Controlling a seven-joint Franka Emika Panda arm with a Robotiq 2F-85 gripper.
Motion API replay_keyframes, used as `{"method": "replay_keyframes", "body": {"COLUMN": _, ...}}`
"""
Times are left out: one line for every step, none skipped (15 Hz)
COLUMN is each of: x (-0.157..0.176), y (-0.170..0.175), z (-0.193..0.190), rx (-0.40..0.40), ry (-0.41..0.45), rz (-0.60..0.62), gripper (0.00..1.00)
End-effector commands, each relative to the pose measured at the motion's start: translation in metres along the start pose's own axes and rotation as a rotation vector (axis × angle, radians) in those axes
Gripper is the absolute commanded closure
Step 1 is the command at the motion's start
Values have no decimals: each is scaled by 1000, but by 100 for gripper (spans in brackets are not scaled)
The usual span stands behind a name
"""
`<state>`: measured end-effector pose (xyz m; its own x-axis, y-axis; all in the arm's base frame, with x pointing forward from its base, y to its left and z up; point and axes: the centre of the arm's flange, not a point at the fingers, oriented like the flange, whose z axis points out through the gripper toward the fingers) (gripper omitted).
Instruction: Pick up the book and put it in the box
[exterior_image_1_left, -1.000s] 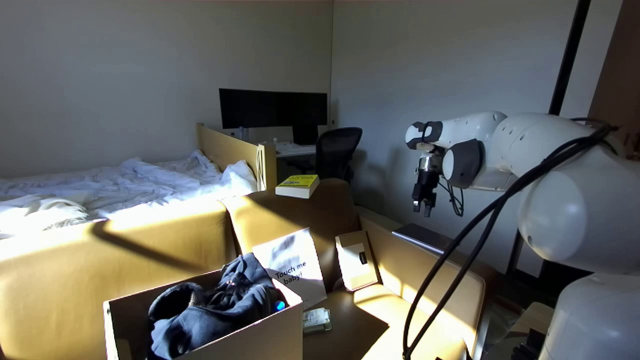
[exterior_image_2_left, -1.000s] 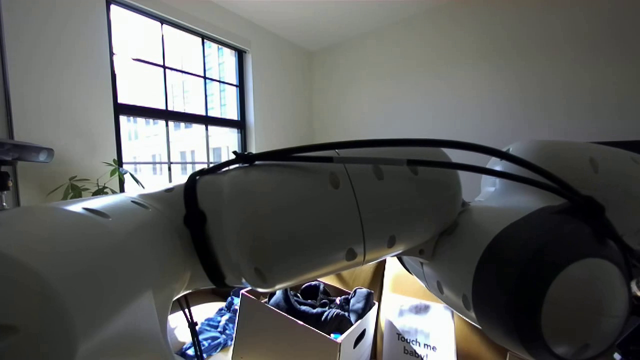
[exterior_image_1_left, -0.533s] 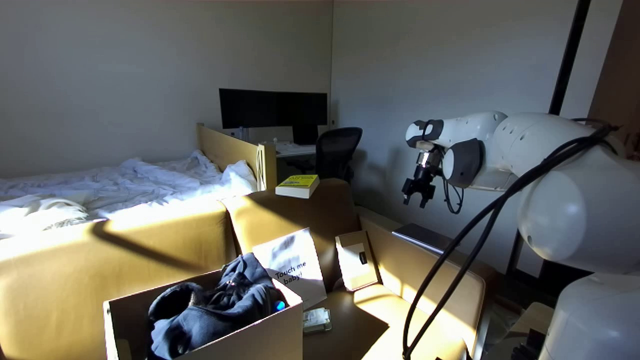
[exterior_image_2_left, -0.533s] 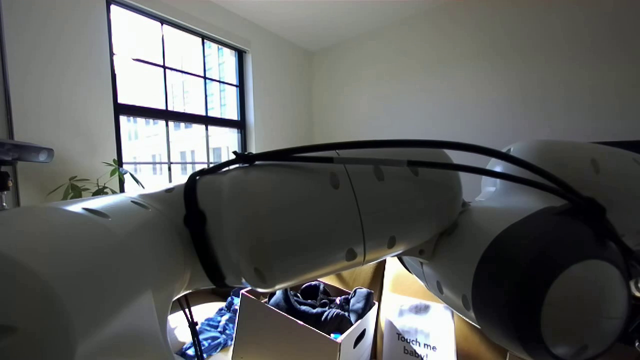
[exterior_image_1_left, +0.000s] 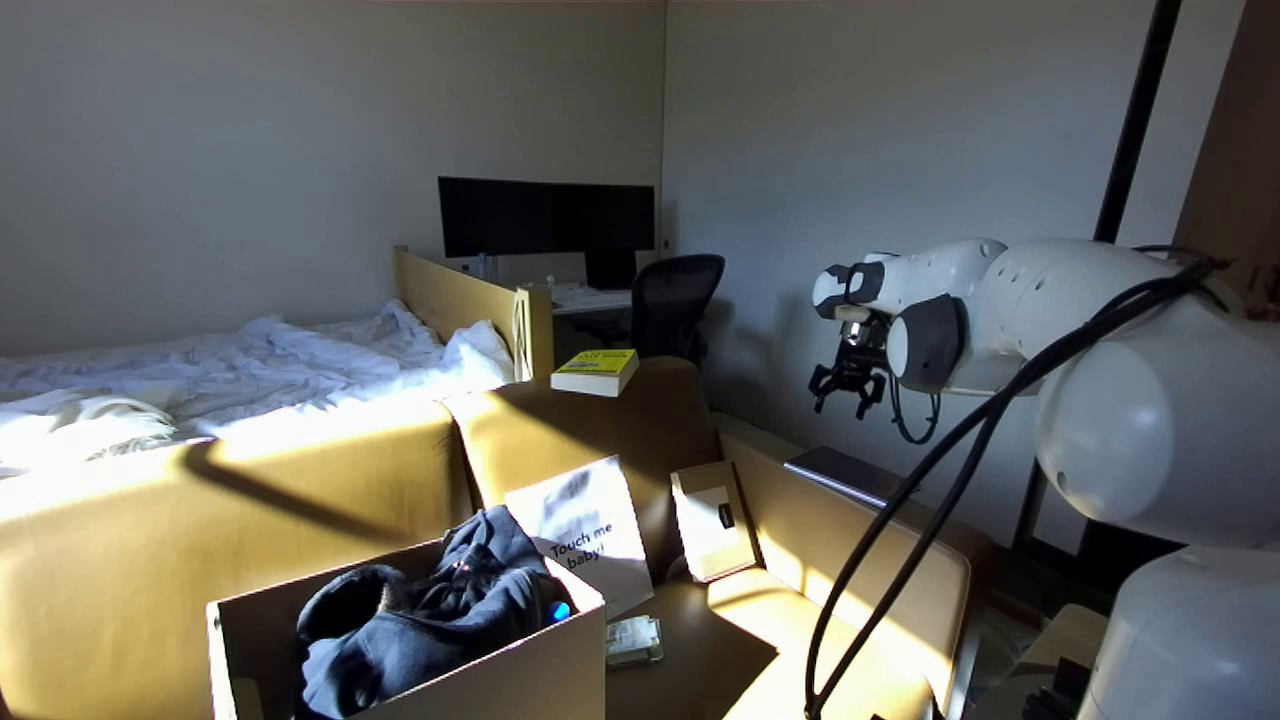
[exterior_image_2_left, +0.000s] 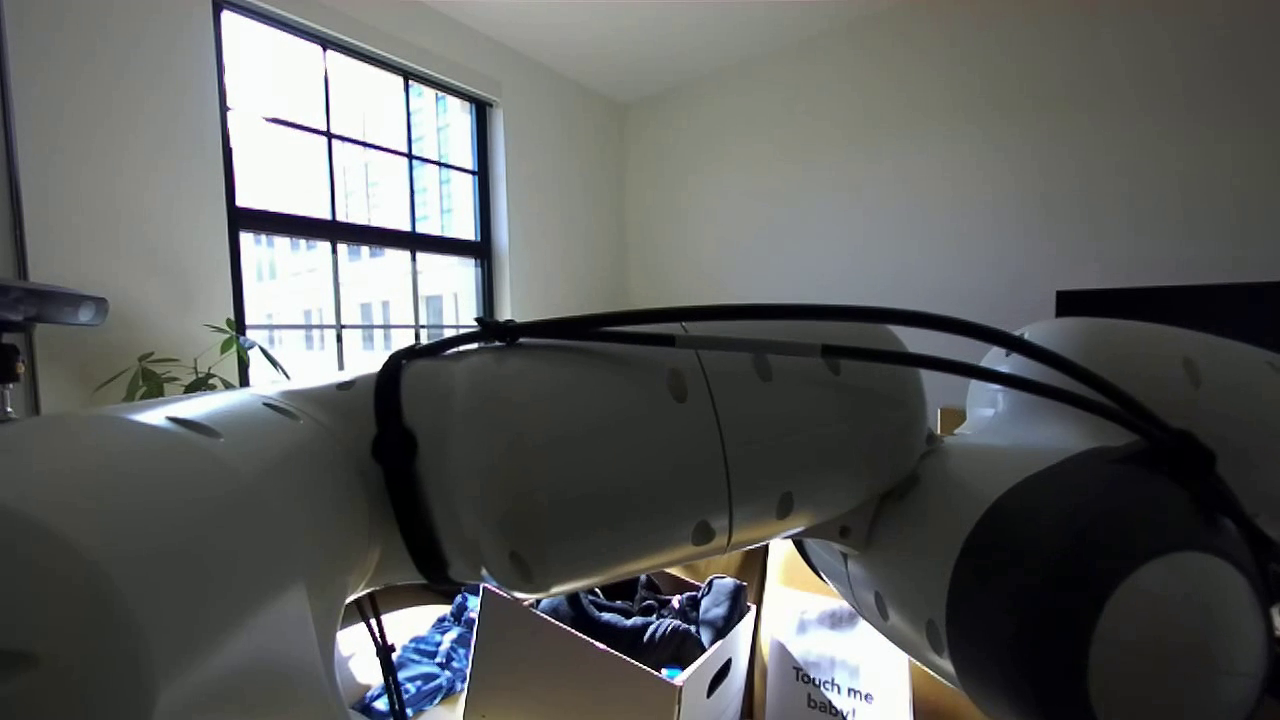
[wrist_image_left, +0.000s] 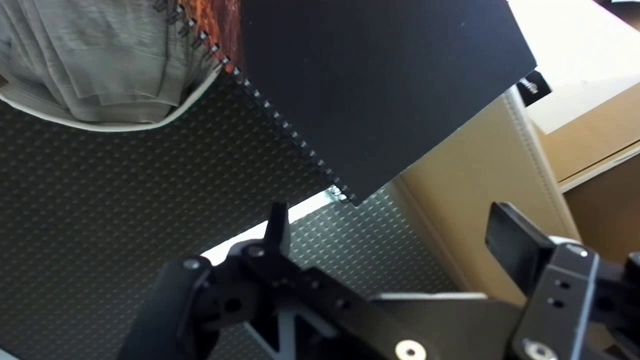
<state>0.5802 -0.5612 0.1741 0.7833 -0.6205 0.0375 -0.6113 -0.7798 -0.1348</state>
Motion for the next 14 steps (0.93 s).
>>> {"method": "replay_keyframes", "body": {"x": 70, "y": 19, "z": 23, "rx": -89, "ry": -22, "rz": 178, "gripper": 0}}
{"method": "replay_keyframes", "body": {"x": 69, "y": 22, "z": 28, "rx": -110, "ry": -37, "rz": 226, "gripper": 0}}
{"method": "replay_keyframes", "body": {"x": 67, "y": 25, "z": 33, "rx": -130, "ry": -59, "rz": 270, "gripper": 0}}
{"method": "replay_keyframes", "body": {"x": 66, "y": 28, "z": 35, "rx": -149, "ry": -89, "rz": 313, "gripper": 0}}
{"method": "replay_keyframes", "body": {"x": 63, "y": 30, "z": 39, "rx": -171, "ry": -112, "rz": 359, "gripper": 0}}
{"method": "replay_keyframes", "body": {"x": 60, "y": 32, "z": 41, "rx": -189, "ry": -138, "rz": 403, "gripper": 0}}
{"method": "replay_keyframes", "body": {"x": 57, "y": 33, "z": 43, "rx": -207, "ry": -165, "rz": 445, "gripper": 0}}
{"method": "replay_keyframes", "body": {"x": 53, "y": 35, "z": 44, "rx": -223, "ry": -210, "rz": 477, "gripper": 0}}
{"method": "replay_keyframes", "body": {"x": 49, "y": 37, "z": 42, "rx": -210, "ry": -286, "rz": 477, "gripper": 0}}
{"method": "replay_keyframes", "body": {"x": 44, "y": 39, "z": 40, "rx": -163, "ry": -340, "rz": 445, "gripper": 0}}
{"method": "replay_keyframes", "body": {"x": 38, "y": 39, "z": 38, "rx": -134, "ry": -377, "rz": 418, "gripper": 0}}
{"method": "replay_keyframes", "body": {"x": 31, "y": 38, "z": 36, "rx": -119, "ry": -417, "rz": 391, "gripper": 0}}
{"method": "replay_keyframes", "body": {"x": 27, "y": 35, "z": 31, "rx": -134, "ry": -424, "rz": 364, "gripper": 0}}
{"method": "replay_keyframes", "body": {"x": 25, "y": 33, "z": 27, "rx": -147, "ry": -406, "rz": 379, "gripper": 0}}
